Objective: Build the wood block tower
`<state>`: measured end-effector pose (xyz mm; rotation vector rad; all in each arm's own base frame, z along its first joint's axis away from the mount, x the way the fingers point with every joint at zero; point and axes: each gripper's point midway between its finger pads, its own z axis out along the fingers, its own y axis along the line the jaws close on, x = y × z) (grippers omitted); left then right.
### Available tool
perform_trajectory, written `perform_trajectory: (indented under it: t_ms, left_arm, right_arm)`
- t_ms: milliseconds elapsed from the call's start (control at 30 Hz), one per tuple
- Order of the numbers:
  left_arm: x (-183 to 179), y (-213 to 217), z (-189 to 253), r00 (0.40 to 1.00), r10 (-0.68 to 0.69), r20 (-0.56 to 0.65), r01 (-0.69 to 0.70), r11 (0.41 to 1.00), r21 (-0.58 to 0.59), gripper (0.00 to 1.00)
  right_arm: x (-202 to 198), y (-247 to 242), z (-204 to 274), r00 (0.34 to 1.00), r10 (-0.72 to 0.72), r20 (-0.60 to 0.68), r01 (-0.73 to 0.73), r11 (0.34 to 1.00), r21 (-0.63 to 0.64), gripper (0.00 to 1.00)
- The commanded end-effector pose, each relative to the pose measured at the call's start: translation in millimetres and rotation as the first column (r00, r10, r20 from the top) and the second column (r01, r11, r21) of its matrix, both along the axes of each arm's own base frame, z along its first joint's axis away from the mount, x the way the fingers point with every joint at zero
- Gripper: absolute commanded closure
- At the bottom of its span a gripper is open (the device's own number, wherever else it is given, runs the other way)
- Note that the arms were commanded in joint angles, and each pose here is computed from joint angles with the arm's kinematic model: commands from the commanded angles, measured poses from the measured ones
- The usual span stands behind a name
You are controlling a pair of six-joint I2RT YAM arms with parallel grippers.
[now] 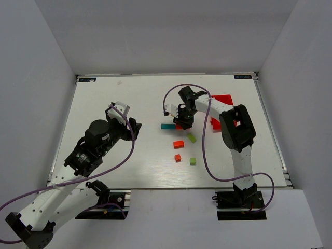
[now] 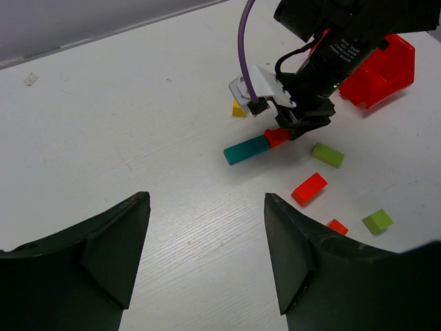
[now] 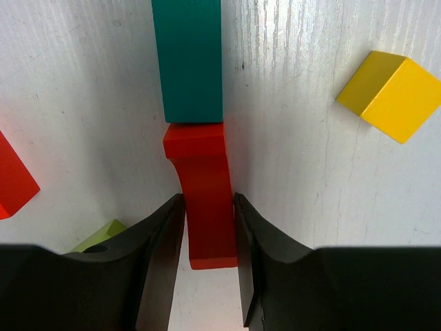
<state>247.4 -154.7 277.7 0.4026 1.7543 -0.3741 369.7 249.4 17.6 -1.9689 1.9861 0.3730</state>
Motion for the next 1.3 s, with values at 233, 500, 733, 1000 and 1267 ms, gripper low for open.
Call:
perform_trajectory:
  t_ms: [233, 500, 733, 1000, 1267]
  left_arm:
    - [-0.8, 2.1, 1.9, 1.000, 0.003, 0.010, -0.003, 1.000, -0.002, 0.23]
    - [-0.8, 2.1, 1.9, 1.000, 0.003, 0.010, -0.003, 1.000, -0.002, 0.23]
    - [-0.8, 2.1, 1.9, 1.000, 0.003, 0.010, -0.003, 1.000, -0.002, 0.23]
    - [-0.8, 2.1, 1.9, 1.000, 0.003, 0.010, -0.003, 1.000, -0.002, 0.23]
    - [-0.8, 2.1, 1.9, 1.000, 0.003, 0.010, -0.003, 1.000, -0.002, 0.23]
  right_arm:
    - [-11.6, 1.6, -27.7, 0.999, 0.020, -0.048, -0.022, 0.999, -0.029, 0.60]
    - [-14.1, 3.7, -30.4, 0.998, 0.031, -0.048, -0.033, 0.999, -0.035, 0.60]
    - [-13.1, 4.1, -30.6, 0.999, 0.029, -0.046, -0.031, 0.999, -0.035, 0.59]
    - [-12.3, 3.8, -30.5, 0.999, 0.023, -0.039, -0.024, 0.999, -0.035, 0.37]
    - [-10.0, 4.6, -25.8, 1.000, 0.012, -0.022, -0.013, 1.000, -0.028, 0.10]
